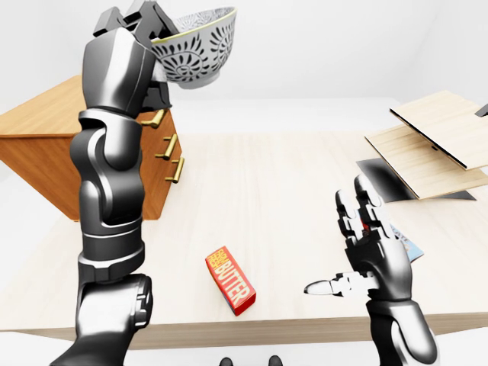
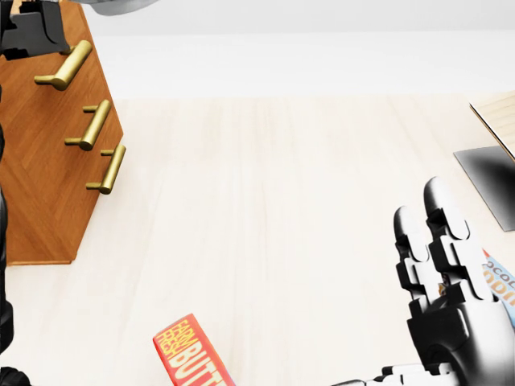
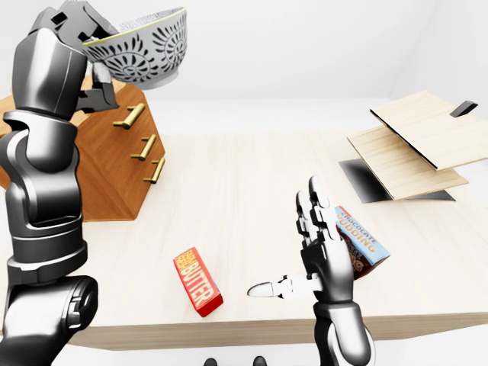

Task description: Close the top drawer of the cabinet and put the bowl on top of it.

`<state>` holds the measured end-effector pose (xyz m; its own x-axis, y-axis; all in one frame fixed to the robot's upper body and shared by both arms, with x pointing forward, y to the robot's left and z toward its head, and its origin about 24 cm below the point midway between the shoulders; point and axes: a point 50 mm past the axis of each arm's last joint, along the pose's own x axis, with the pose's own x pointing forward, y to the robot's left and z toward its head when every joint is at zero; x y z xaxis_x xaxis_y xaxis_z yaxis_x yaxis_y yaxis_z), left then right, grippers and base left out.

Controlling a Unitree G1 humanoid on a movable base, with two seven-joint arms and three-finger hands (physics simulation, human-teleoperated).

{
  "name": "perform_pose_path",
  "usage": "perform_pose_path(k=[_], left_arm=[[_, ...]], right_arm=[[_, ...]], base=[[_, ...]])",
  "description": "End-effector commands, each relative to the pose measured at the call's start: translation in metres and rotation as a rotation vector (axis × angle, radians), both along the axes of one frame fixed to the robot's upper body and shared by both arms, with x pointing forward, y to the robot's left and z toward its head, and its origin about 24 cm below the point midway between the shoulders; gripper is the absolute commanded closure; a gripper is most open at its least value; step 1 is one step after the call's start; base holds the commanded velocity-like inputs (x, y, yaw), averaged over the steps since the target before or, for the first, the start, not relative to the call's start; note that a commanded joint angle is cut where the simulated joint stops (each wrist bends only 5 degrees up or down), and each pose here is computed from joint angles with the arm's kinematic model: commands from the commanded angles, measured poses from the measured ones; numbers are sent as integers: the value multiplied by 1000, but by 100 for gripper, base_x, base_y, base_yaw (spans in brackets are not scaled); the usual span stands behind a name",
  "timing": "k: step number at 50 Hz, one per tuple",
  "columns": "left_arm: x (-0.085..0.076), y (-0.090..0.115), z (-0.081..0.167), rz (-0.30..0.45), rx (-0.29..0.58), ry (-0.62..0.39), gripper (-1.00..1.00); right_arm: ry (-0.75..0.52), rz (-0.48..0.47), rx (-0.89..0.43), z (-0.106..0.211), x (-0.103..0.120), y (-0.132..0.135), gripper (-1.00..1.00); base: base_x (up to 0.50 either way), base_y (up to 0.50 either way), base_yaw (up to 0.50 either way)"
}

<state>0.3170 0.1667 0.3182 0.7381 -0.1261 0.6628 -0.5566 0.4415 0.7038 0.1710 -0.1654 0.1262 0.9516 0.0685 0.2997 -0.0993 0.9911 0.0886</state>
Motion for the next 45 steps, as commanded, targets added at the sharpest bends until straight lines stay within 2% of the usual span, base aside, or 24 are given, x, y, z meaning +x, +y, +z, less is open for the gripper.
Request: perform_pose_path(k=[1,5,18,25,29,31,38,45], left_arm=[[-9,25,24,70,1,-80,100],[-8,36,27,87,-19,-80,100],[-11,49,24,129,-15,-79,100],[-11,62,21,177,-19,-75,100],[-7,75,17,221,-34,-62,100],[-4,80,11,270,-20,-64,100],[0,96,6,343,-36,-59,100],[7,119,-5,392,-107,-18,100]], right_arm=[[-6,-3,1,1,-1,-1,-100],[-6,-3,0,1,-1,-1,-100],[-4,-2,0,1,-1,0,-100],[-6,-1,0,1,-1,0,-100],[-8,-1,0,2,0,0,-100],[-8,-1,1,2,0,0,-100],[-11,-2,0,3,-1,0,-100],[-6,-2,-1,2,-1,0,-100]], base=[[0,0,0],[0,0,0],[0,0,0],[0,0,0],[0,0,0],[0,0,0],[0,0,0],[0,0,0]])
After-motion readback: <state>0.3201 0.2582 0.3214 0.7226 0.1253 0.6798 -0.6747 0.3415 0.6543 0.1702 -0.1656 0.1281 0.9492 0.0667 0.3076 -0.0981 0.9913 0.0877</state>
